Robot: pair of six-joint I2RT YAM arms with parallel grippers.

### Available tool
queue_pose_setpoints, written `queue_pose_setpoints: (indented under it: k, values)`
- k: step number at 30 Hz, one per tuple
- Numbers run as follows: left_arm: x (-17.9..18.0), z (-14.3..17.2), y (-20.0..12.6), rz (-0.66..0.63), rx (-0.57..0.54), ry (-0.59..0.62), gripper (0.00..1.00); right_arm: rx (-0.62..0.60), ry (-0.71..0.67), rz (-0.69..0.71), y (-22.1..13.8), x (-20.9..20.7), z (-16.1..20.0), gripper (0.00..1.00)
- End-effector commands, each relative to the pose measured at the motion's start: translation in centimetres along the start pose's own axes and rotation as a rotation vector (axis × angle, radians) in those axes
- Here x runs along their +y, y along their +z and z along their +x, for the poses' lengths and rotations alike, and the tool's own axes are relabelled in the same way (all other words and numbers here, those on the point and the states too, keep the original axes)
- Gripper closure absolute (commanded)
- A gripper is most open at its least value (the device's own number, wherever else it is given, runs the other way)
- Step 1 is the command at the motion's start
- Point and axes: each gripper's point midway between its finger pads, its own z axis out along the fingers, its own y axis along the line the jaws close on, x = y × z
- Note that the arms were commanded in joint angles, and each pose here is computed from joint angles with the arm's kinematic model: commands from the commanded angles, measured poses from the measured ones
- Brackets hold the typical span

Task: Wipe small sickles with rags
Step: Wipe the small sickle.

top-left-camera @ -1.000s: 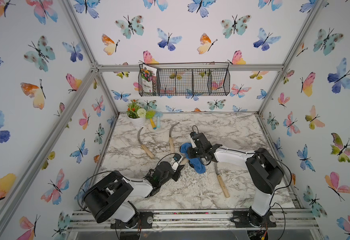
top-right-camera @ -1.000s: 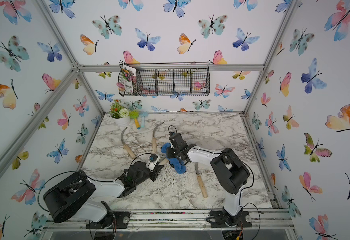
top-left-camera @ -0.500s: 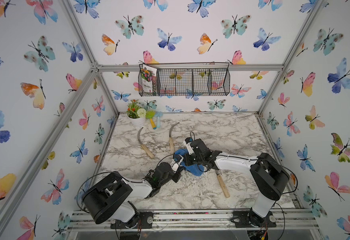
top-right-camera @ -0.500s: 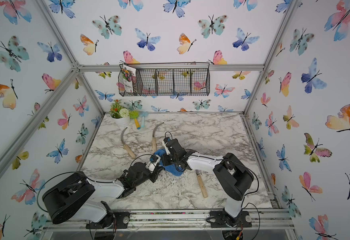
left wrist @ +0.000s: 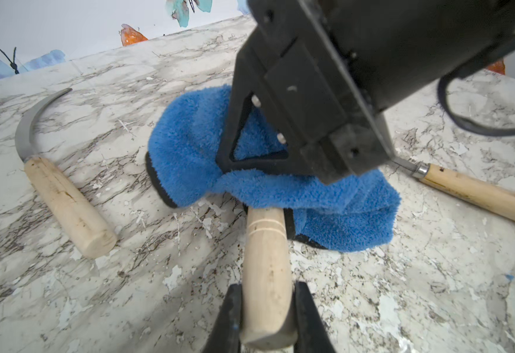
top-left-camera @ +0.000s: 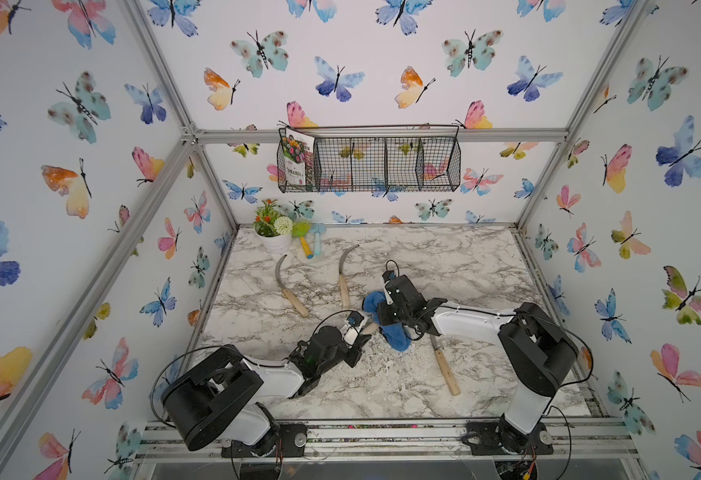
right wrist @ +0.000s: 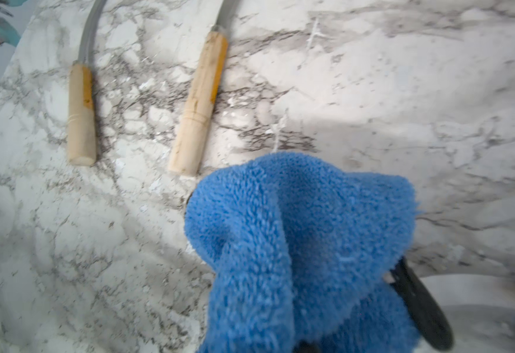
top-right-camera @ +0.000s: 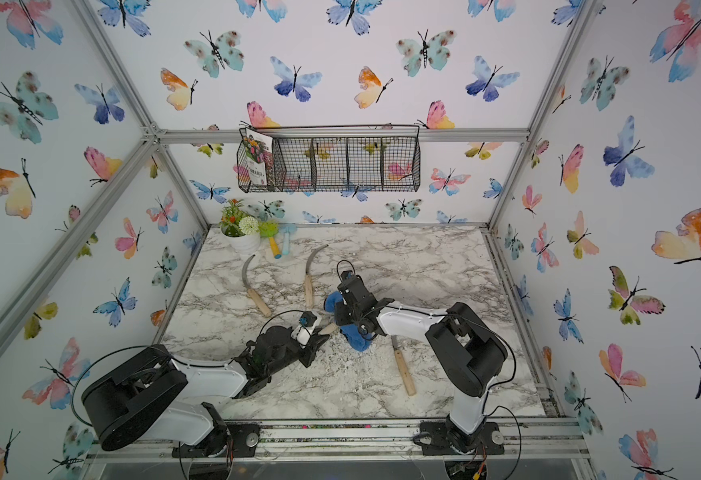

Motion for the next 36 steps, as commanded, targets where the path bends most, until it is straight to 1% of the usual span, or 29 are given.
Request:
queue_pose_setpoints:
  k: [1,3,4,8,10,14,18,21,26,29,32,36]
  values:
    - [0.2,-3.4,-0.2,-0.014,-0.119,0.008,1.00,0.070,-0.077,-0.173,-1.3,5.2,2.6,0.97]
    - [0.2,-3.3,-0.2,-0.014,-0.116,0.006,1.00,0.065,-0.070,-0.236,-1.9,6.2,2.8,0.98]
    - [0.3,-3.3,-0.2,-0.016,-0.117,0.006,1.00,0.063,-0.066,-0.237,-1.9,6.1,3.0,0.98]
    - [0.2,-3.3,-0.3,-0.012,-0.116,0.005,1.00,0.075,-0.041,-0.147,-0.7,3.8,3.4,0.98]
    - [0.2,-3.4,-0.4,-0.012,-0.120,0.004,1.00,0.092,-0.009,-0.140,-0.1,2.3,3.5,0.97]
    - [0.1,-3.3,-0.7,-0.008,-0.126,0.000,1.00,0.098,0.068,-0.085,0.9,-1.9,3.4,0.97]
    - [0.3,-3.3,-1.0,-0.019,-0.133,-0.004,1.00,0.083,0.102,0.047,1.2,-5.8,2.8,0.98]
    - [0.6,-3.6,-1.4,-0.036,-0.151,-0.008,1.00,0.066,0.107,0.098,0.8,-7.1,1.9,0.98]
    - [0.9,-3.6,-1.9,-0.053,-0.173,-0.003,1.00,0.004,0.092,0.093,-1.7,-6.3,-0.6,0.98]
    - [1.1,-3.5,-2.0,-0.063,-0.172,-0.002,1.00,-0.052,0.092,0.159,-4.2,-7.1,-2.5,0.98]
    - [1.4,-3.6,-1.8,-0.079,-0.168,0.000,1.00,-0.115,0.124,0.310,-7.2,-10.0,-4.3,0.98]
    - [2.4,-3.3,-1.7,-0.142,-0.147,0.001,1.00,-0.147,0.178,0.522,-10.4,-14.5,-4.9,0.97]
